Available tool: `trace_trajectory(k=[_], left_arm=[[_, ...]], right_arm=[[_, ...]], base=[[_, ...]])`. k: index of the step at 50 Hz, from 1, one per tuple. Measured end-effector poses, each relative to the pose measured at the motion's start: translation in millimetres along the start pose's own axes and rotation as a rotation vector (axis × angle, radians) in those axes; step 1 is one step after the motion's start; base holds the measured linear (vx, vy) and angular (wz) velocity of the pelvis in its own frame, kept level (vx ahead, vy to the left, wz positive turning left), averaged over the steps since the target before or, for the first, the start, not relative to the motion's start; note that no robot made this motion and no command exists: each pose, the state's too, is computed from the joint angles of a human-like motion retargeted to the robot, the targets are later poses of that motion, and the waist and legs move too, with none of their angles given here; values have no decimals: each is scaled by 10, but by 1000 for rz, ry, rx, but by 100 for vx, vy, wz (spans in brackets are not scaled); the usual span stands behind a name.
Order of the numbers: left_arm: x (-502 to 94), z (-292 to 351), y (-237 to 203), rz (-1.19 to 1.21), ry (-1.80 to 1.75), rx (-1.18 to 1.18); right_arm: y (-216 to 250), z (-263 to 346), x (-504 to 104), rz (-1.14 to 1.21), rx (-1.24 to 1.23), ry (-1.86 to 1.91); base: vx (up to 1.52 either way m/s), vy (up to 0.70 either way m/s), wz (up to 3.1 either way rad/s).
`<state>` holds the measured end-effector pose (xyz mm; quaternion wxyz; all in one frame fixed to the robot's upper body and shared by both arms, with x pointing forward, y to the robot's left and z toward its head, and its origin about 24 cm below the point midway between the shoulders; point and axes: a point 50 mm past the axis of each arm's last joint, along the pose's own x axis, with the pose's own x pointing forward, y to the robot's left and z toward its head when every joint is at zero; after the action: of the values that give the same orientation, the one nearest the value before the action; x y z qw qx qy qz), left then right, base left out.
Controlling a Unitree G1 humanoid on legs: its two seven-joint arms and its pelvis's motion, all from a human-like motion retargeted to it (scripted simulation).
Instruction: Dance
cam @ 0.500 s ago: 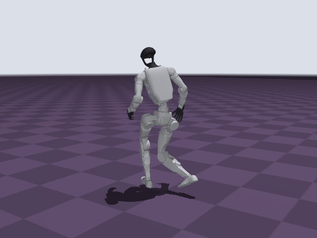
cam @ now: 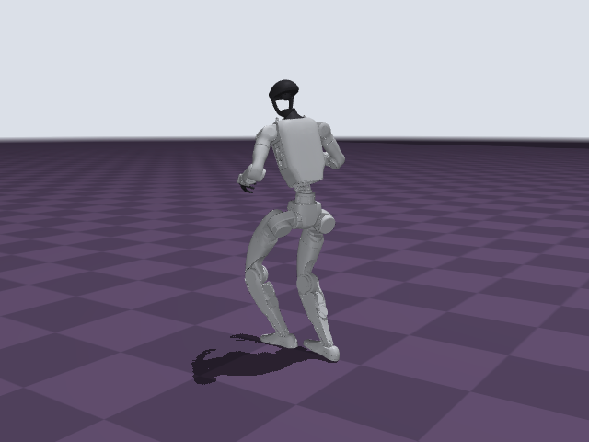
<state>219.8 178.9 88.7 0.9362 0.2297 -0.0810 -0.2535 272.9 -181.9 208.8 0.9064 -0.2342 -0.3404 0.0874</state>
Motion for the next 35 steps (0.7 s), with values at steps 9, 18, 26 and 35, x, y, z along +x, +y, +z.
trace_trajectory(k=[9, 18, 26, 35], left_arm=[[570, 740, 526, 147, -306, 393], [618, 2927, 927, 652, -1253, 447], [332, 3248, 980, 794, -1548, 113], [325, 2858, 987, 780, -1513, -160]], right_arm=[[-74, 566, 396, -25, -13, -273], [111, 1935, 882, -59, 268, -884], [290, 2258, 926, -6, 451, -994], [502, 2134, 914, 52, 529, -935]], base=[[-36, -1, 14], [-36, 16, 1], [-34, 19, -25], [-26, 8, -10]])
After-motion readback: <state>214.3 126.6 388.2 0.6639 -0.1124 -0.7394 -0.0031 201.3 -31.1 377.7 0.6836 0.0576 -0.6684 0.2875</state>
